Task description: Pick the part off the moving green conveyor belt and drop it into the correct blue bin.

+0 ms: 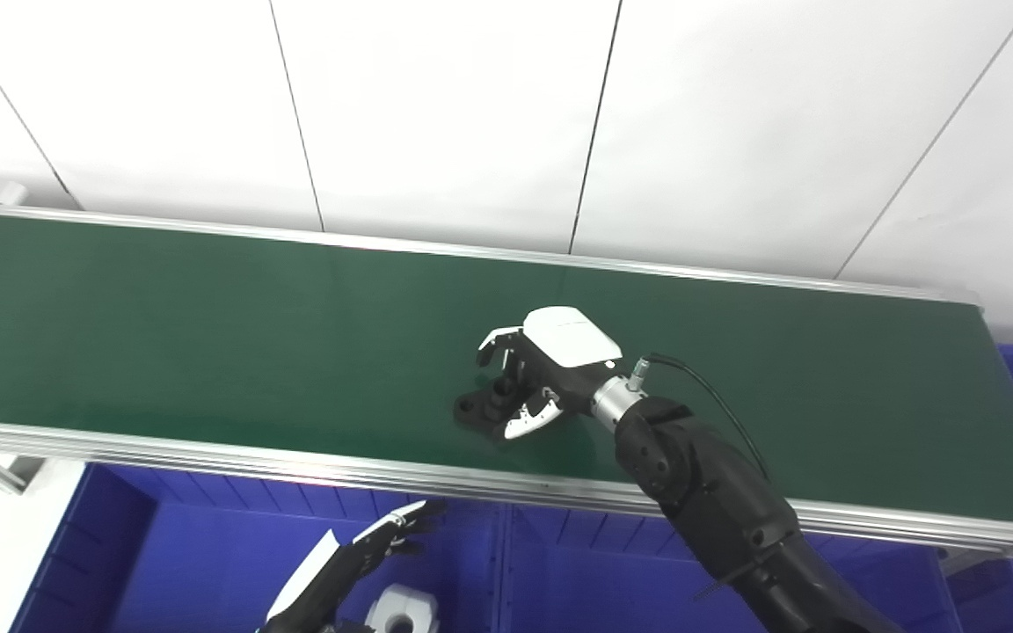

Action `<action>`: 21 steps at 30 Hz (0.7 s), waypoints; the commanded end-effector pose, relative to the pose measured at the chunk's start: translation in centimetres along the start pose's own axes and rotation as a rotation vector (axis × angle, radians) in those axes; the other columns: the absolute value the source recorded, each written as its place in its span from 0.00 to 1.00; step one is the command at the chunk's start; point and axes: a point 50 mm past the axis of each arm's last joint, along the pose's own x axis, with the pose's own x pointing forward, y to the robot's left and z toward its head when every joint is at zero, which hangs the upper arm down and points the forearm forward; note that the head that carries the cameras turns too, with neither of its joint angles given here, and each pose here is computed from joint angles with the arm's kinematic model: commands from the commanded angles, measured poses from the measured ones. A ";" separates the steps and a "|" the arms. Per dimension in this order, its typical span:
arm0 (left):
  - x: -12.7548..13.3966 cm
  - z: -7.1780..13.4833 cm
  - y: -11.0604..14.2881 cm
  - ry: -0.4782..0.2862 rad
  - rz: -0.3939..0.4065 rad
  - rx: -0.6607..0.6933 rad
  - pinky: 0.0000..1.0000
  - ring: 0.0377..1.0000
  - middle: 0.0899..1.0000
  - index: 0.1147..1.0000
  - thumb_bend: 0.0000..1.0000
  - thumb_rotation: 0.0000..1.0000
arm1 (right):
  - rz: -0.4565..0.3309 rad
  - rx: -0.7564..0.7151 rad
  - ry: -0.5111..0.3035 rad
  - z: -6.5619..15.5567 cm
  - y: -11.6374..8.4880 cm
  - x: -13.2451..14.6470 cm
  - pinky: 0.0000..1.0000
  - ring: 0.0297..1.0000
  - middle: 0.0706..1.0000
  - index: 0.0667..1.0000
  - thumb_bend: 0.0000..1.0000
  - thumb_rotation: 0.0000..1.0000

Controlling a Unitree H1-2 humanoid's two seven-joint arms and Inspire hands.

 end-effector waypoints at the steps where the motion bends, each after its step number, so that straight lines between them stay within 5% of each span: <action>1: -0.2 0.9 0.4 -0.059 0.014 -0.004 0.80 0.87 0.91 0.86 0.69 0.23 | 0.087 -0.025 -0.033 0.7 2.9 -0.5 0.32 0.37 0.44 0.47 0.53 0.00; 10: -0.2 1.2 0.5 -0.068 0.021 -0.003 0.80 0.86 0.90 0.86 0.70 0.22 | 0.091 -0.024 -0.052 1.0 5.5 -1.8 0.34 0.40 0.42 0.48 0.53 0.00; 13: -0.2 1.2 0.5 -0.070 0.025 0.000 0.79 0.86 0.90 0.85 0.69 0.21 | 0.081 -0.033 -0.053 0.9 5.8 -2.1 0.22 0.25 0.43 0.45 0.53 0.00; 21: 0.0 1.2 0.5 -0.073 0.023 0.006 0.79 0.86 0.90 0.86 0.70 0.23 | 0.033 -0.082 -0.071 1.0 3.6 -2.1 0.26 0.31 0.38 0.48 0.52 0.00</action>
